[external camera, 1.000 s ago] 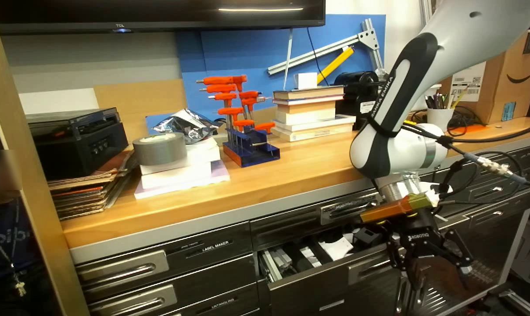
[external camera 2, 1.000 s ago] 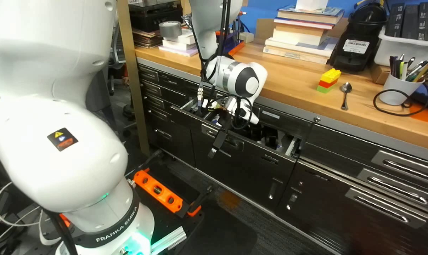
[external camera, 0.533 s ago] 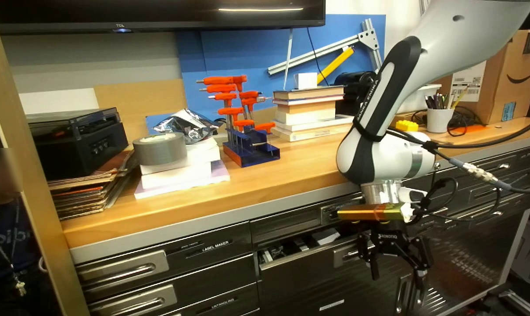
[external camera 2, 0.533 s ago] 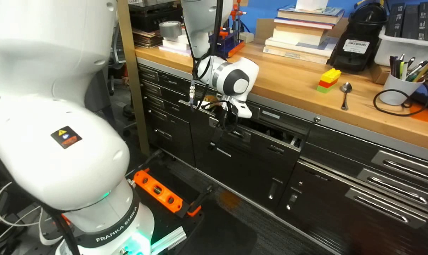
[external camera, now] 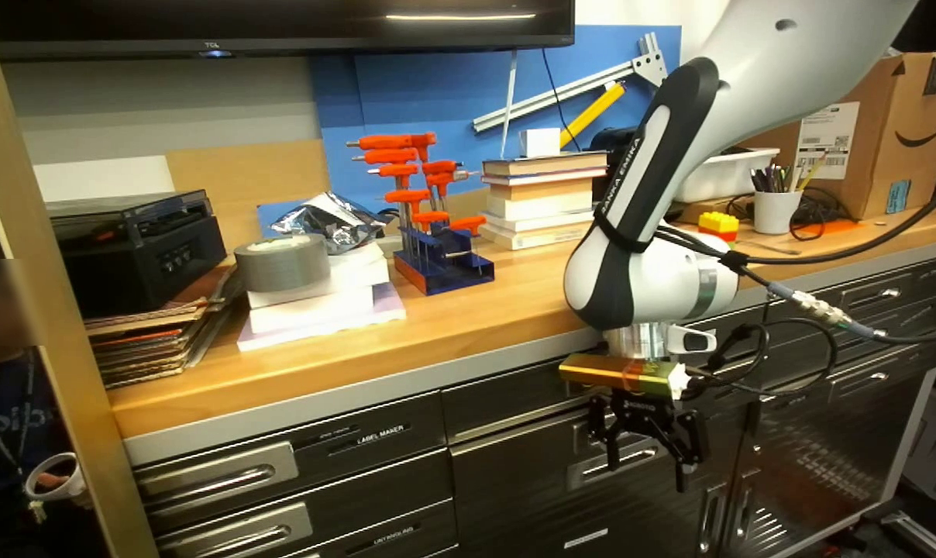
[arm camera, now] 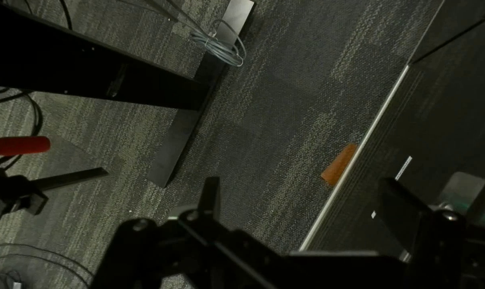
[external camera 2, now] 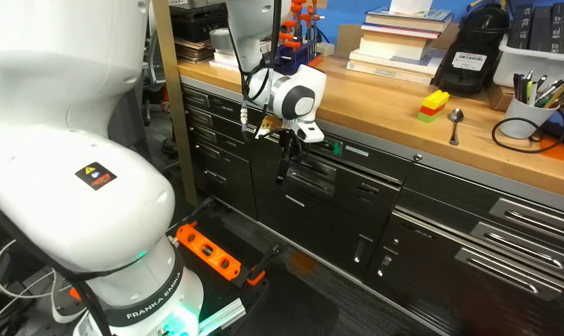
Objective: Put the black objects in the open drawer then close the drawer
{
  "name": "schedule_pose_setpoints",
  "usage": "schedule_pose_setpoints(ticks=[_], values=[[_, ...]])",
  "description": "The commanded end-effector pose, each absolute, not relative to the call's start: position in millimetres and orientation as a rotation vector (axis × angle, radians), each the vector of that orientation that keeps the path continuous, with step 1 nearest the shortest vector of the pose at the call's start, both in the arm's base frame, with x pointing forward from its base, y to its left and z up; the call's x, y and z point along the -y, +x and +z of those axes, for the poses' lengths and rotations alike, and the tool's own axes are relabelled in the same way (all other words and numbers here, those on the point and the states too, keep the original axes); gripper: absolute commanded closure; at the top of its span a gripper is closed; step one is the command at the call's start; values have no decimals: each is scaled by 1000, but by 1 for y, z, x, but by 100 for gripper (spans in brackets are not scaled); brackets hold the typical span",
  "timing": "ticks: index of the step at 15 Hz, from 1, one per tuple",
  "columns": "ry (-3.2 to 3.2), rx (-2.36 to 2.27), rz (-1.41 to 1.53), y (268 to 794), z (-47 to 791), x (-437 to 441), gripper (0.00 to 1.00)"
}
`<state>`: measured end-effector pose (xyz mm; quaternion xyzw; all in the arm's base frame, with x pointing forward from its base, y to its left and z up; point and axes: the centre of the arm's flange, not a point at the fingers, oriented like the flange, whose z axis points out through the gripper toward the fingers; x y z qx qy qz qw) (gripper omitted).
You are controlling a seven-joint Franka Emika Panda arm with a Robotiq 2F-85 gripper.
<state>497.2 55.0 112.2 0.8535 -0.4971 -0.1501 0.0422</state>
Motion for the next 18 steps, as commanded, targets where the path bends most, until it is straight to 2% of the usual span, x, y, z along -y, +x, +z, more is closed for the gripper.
schedule_pose_setpoints(ticks=[1,10,14,18], values=[[2688,1494,-340,530,118,-82,0],[2715,1475,-313,529,120,-87,0],[2768,1317,-391,504,145,-78,0],[2848,1186,-329,480,193,-66,0]])
